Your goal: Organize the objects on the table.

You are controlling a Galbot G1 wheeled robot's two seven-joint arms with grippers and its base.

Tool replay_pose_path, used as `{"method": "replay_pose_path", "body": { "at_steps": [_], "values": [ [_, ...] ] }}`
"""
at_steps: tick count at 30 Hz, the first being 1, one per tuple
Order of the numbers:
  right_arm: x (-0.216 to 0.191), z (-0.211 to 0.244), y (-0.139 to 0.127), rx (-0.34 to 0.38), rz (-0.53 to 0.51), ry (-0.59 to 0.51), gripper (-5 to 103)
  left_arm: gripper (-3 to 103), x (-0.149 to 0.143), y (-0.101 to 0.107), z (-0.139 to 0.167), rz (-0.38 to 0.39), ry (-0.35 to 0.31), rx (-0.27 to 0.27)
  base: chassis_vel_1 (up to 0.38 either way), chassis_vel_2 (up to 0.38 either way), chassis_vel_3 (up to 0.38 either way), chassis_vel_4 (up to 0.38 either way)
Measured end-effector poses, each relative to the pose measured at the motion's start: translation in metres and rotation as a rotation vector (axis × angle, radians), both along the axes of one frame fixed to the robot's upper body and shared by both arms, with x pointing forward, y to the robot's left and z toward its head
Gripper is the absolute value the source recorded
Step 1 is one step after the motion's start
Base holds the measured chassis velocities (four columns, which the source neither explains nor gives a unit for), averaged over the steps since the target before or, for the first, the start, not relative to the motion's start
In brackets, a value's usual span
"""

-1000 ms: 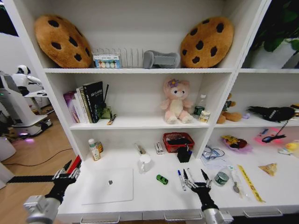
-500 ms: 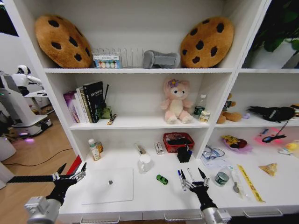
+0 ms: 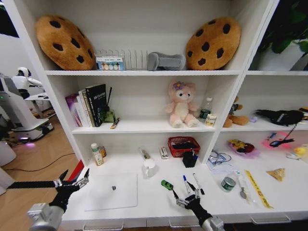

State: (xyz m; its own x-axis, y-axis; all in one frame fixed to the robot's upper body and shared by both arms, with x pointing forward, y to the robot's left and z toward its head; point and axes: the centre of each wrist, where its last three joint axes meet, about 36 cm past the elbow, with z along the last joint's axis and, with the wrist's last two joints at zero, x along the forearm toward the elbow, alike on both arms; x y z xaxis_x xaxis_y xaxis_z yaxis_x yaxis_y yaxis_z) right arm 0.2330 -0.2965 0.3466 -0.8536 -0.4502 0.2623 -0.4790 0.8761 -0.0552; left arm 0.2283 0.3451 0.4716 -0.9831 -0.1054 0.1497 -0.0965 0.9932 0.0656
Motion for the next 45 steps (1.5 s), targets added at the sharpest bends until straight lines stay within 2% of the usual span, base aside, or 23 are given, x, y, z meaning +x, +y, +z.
{"method": "replay_pose_path", "body": {
  "at_steps": [4, 8, 11, 24, 39, 41, 45],
  "values": [
    [0.016, -0.004, -0.008, -0.017, 0.047, -0.006, 100, 100, 0.001, -0.003, 0.002, 0.004, 0.002, -0.005, 0.000, 0.000, 0.000, 0.000],
    [0.027, -0.004, -0.009, -0.001, 0.067, -0.019, 100, 100, -0.001, -0.003, 0.001, 0.012, 0.006, -0.004, 0.000, 0.000, 0.000, 0.000],
    [0.042, -0.006, -0.010, 0.041, 0.084, -0.006, 100, 100, -0.003, -0.003, -0.001, 0.018, 0.012, -0.001, 0.000, 0.000, 0.000, 0.000],
    [0.066, -0.027, -0.001, 0.056, 0.146, 0.054, 100, 100, -0.003, 0.001, -0.005, 0.017, 0.032, 0.013, 0.000, 0.000, 0.000, 0.000],
    [0.070, -0.043, -0.002, 0.028, 0.128, 0.098, 100, 100, -0.004, 0.002, -0.010, 0.001, 0.034, 0.013, 0.000, 0.000, 0.000, 0.000],
    [0.069, -0.044, -0.002, 0.027, 0.125, 0.100, 102, 100, -0.005, 0.001, -0.010, 0.002, 0.034, 0.013, 0.000, 0.000, 0.000, 0.000],
    [0.068, -0.046, -0.002, 0.023, 0.122, 0.099, 96, 100, -0.006, 0.000, -0.009, -0.002, 0.031, 0.011, 0.000, 0.000, 0.000, 0.000]
  ]
}}
